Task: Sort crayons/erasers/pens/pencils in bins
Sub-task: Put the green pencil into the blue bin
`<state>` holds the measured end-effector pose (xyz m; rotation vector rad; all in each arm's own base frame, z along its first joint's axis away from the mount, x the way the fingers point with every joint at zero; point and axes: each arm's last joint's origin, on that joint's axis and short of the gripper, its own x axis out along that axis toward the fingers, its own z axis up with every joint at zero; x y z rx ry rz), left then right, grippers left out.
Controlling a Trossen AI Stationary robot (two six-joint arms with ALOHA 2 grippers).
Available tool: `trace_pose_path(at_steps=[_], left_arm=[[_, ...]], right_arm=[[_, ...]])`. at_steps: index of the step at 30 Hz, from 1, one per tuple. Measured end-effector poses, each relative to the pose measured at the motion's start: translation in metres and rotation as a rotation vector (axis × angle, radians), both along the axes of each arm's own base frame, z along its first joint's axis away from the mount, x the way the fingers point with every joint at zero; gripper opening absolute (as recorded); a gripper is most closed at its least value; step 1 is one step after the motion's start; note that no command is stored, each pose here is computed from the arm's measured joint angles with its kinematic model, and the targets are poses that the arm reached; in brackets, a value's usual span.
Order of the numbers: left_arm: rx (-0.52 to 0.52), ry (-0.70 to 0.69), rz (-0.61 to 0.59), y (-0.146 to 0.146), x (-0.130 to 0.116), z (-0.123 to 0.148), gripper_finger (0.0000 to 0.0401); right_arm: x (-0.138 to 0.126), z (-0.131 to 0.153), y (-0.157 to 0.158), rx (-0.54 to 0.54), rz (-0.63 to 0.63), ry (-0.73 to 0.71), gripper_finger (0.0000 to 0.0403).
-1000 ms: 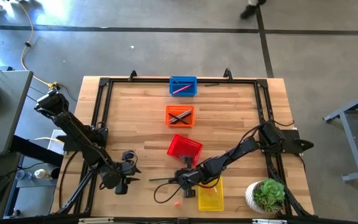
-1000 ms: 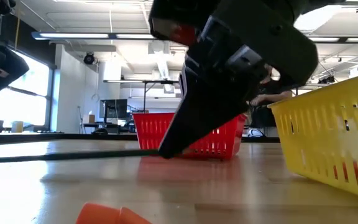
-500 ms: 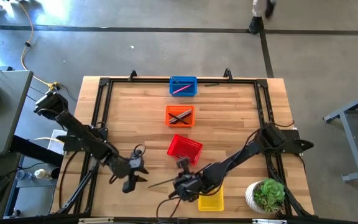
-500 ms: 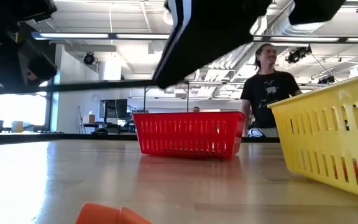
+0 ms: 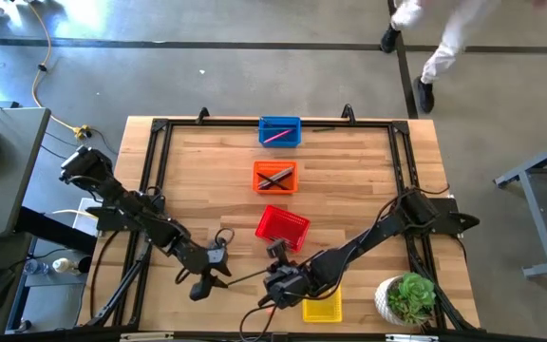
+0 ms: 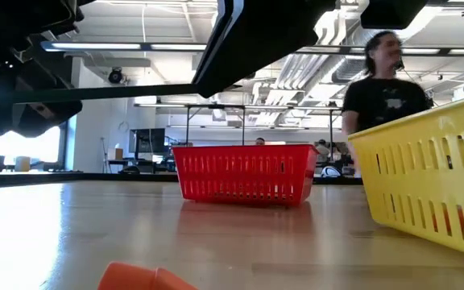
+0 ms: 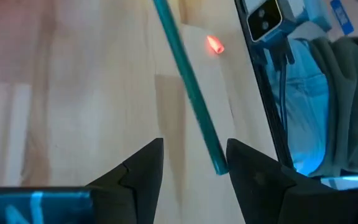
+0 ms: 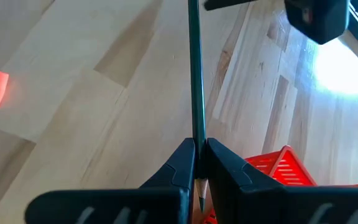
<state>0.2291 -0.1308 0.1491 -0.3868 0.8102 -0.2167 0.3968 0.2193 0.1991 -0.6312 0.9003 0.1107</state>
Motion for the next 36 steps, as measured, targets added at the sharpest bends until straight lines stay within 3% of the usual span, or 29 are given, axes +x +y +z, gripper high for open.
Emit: trace_pose_path(at_steps=[8, 12, 19, 23, 31, 36], left_arm=[[0.002, 0.043, -0.054, -0.006, 0.009, -0.007, 0.0157], [0.004, 0.048, -0.056, -0.006, 0.009, -0.008, 0.0120], [0.003, 0.059, -0.057, -0.006, 0.008, -0.008, 0.0021], [0.025, 0.055, -0.038, -0.005, 0.008, -0.009, 0.0013], [0.144, 0.029, 0.045, 0.002, 0.004, -0.015, 0.0004], [0.215, 0.019, 0.106, 0.013, -0.005, -0.029, 0.0004]], right_arm=[[-0.001, 0.000, 0.001, -0.013, 0.013, 0.001, 0.0016], [-0.001, 0.000, 0.001, -0.017, 0.015, 0.001, 0.0016], [-0.001, 0.000, 0.001, -0.023, 0.017, 0.000, 0.0016], [-0.002, 0.001, 0.002, -0.017, 0.013, -0.002, 0.0022], [-0.004, 0.004, 0.007, -0.069, -0.018, -0.042, 0.0108], [-0.012, 0.033, 0.023, -0.126, -0.059, -0.086, 0.0171]])
